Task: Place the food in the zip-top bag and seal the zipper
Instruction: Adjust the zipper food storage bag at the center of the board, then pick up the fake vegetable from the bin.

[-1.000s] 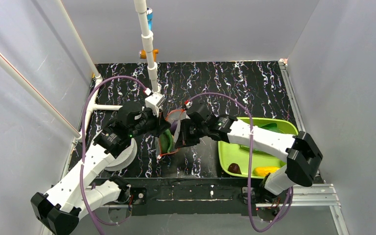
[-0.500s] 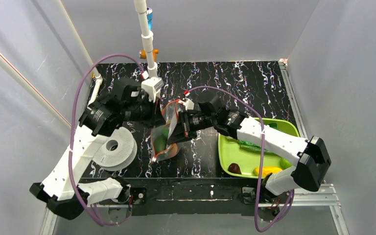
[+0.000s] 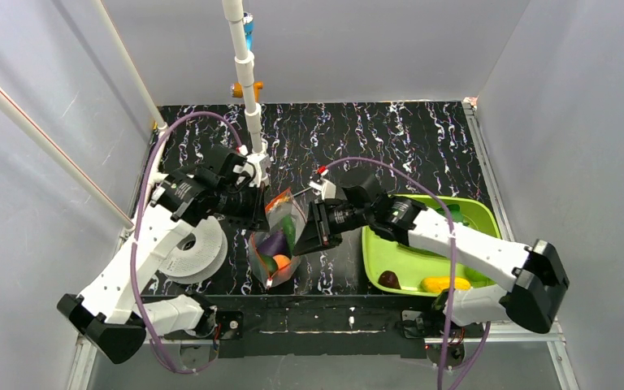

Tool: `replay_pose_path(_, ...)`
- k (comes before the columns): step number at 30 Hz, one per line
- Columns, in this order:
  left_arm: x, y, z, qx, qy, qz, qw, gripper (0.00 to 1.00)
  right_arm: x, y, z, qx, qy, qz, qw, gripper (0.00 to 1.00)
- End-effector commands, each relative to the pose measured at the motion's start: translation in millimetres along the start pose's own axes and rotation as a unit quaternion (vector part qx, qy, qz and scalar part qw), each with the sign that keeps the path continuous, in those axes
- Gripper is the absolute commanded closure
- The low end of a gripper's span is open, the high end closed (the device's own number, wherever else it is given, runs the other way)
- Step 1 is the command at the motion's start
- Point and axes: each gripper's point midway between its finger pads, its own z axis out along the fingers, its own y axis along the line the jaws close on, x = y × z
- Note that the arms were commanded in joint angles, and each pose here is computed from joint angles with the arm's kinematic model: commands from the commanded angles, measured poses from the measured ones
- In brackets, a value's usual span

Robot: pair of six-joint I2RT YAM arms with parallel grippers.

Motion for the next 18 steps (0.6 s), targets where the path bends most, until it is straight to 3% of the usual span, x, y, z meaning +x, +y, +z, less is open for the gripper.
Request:
replay_pose_path(1, -1, -9, -4, 0.023, -0.020, -0.019, 0.999, 1.00, -10, 2, -16, 0.041, -0.046, -0.054, 0.997, 0.63)
replay_pose_path(5, -12, -6, -4, 0.023, -0.076, -0.016, 0.997, 1.00, -12, -16, -37, 0.098, -0.095, -0.087, 0.987, 0.43)
replay_pose_path(9, -26, -6, -13, 0.016, -0.107, 0.003, 0.994, 1.00, -18, -29, -80, 0.181, -0.149, -0.140, 0.962, 0.27)
replay_pose_path(14, -37, -1, -12, 0.005, -0.138, 0.009, 0.990, 1.00, -30, -39, -145, 0.266, -0.255, -0.174, 0.913, 0.19)
replay_pose_path(18, -39, -2, -12, 0.004, -0.138, 0.016, 0.990, 1.00, -38, -79, -204, 0.361, -0.378, -0.101, 0.846, 0.21)
